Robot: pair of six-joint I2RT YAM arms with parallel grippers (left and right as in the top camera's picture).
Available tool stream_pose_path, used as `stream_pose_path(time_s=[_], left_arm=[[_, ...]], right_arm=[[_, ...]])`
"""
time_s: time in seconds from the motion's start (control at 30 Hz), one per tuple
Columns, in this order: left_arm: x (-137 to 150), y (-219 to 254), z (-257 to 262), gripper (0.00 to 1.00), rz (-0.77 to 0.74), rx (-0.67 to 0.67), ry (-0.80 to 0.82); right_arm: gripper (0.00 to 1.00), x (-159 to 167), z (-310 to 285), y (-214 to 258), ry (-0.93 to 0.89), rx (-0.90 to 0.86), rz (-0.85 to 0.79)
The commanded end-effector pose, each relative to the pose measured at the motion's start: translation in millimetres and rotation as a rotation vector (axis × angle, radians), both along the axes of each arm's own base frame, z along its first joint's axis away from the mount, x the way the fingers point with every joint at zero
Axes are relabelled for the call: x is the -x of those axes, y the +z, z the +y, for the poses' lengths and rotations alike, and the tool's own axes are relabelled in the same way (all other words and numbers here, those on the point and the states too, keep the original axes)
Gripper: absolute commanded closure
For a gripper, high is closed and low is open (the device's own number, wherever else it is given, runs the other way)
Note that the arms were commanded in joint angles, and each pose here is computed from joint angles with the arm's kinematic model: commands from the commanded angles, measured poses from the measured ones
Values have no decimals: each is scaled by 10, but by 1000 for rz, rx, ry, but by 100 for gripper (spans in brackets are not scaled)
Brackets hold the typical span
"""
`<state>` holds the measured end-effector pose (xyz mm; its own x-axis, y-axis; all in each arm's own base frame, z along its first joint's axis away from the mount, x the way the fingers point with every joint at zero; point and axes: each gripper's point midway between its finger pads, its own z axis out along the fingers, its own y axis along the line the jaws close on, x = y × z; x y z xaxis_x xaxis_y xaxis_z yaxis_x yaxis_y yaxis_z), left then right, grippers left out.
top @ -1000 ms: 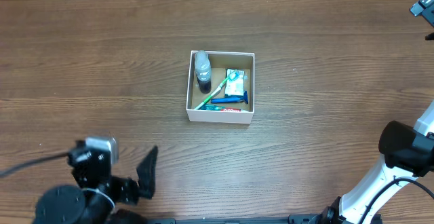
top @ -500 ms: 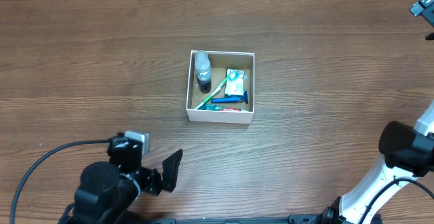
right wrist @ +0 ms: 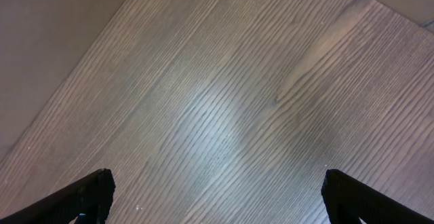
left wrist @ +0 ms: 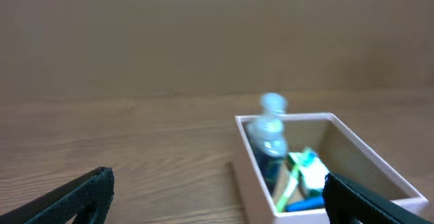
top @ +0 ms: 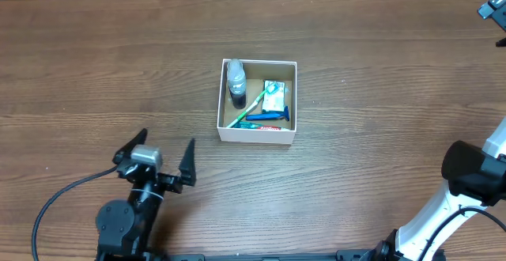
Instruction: Pack container
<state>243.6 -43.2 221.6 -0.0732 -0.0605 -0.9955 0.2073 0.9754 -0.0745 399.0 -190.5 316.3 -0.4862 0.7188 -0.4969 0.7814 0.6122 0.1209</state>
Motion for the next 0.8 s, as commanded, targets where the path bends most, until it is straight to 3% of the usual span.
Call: stream_pose_path(time_s=[0.0, 0.4, 0.77], left_arm=[[28, -48, 187, 0, -45, 3, 72], [-5, -621, 364, 0, 15, -28, 132], [-8, -623, 456, 0, 11, -62, 174]], right_arm=[[0, 28, 21, 122, 7, 14, -31], [0, 28, 21, 122, 7, 14, -31], [0, 28, 21, 122, 7, 14, -31]])
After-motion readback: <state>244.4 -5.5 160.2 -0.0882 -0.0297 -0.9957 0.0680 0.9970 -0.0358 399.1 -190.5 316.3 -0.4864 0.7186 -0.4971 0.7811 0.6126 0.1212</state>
